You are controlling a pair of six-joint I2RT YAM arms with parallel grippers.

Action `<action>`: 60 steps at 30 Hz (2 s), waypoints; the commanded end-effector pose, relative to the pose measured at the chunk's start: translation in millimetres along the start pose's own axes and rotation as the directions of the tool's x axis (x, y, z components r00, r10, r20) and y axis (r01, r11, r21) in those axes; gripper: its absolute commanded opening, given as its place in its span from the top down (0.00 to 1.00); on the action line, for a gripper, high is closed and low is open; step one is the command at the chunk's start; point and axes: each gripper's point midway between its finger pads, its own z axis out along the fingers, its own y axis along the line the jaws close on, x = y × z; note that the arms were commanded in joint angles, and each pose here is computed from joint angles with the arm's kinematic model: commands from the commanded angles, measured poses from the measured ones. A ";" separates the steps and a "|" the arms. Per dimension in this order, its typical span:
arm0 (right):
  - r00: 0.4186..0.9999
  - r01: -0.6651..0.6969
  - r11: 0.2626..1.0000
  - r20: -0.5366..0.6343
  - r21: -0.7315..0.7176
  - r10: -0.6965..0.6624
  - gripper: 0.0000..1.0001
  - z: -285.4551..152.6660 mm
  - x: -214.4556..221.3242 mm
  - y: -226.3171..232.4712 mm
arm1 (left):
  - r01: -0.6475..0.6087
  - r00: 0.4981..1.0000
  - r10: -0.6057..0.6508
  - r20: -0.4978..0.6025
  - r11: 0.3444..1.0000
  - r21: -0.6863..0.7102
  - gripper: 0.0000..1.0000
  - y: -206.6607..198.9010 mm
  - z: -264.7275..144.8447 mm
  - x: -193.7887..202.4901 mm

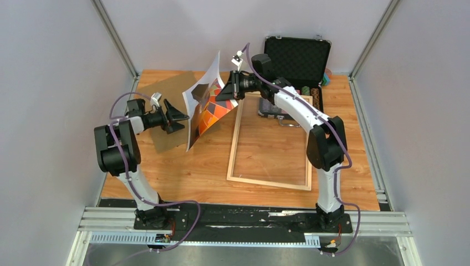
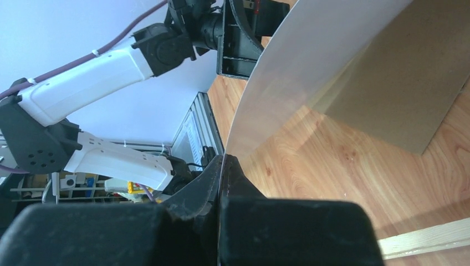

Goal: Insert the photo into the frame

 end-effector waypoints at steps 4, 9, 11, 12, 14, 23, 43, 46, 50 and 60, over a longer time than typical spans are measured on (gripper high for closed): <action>0.995 0.079 0.994 0.073 -0.080 -0.073 1.00 -36.7 -22.9 46.9 | 0.064 0.994 -0.079 0.075 0.979 0.192 0.00 -25.4 12.4 -18.6; 0.991 0.095 0.992 0.099 -0.082 -0.087 1.00 -47.8 -31.0 52.3 | 0.128 0.988 -0.139 0.068 0.981 0.146 0.00 -8.7 17.5 -8.4; 0.991 0.098 0.992 0.104 -0.085 -0.089 1.00 -50.3 -32.9 54.5 | 0.145 0.986 -0.153 0.060 0.982 0.118 0.00 -2.5 18.7 -3.3; 0.991 0.098 0.991 0.103 -0.087 -0.089 1.00 -51.2 -33.1 55.3 | 0.150 0.986 -0.157 0.059 0.982 0.114 0.00 -1.6 19.6 -2.3; 0.991 0.093 0.991 0.100 -0.092 -0.084 1.00 -51.4 -32.1 55.6 | 0.146 0.987 -0.154 0.053 0.981 0.128 0.00 -5.3 24.4 -3.8; 0.991 0.100 0.989 0.099 -0.105 -0.090 1.00 -54.1 -27.6 56.6 | 0.211 0.977 -0.215 -0.011 0.949 0.235 0.00 -33.2 68.4 -3.7; 0.989 0.112 0.986 0.113 -0.120 -0.099 1.00 -66.5 -22.3 58.3 | 0.429 0.896 -0.442 -0.044 0.836 0.342 0.02 -29.1 117.3 -1.2; 0.989 0.109 0.986 0.110 -0.126 -0.096 1.00 -66.8 -15.5 53.6 | 0.424 0.896 -0.443 -0.032 0.829 0.364 0.04 -32.7 118.4 -9.5; 0.990 0.106 0.987 0.107 -0.120 -0.093 1.00 -69.3 -6.2 43.9 | 0.425 0.896 -0.440 -0.056 0.819 0.386 0.08 -45.9 125.3 -7.3; 0.978 0.168 0.983 0.141 -0.074 -0.156 1.00 -97.8 20.7 20.6 | 0.409 0.904 -0.423 -0.061 0.812 0.416 0.20 -57.8 122.2 -11.9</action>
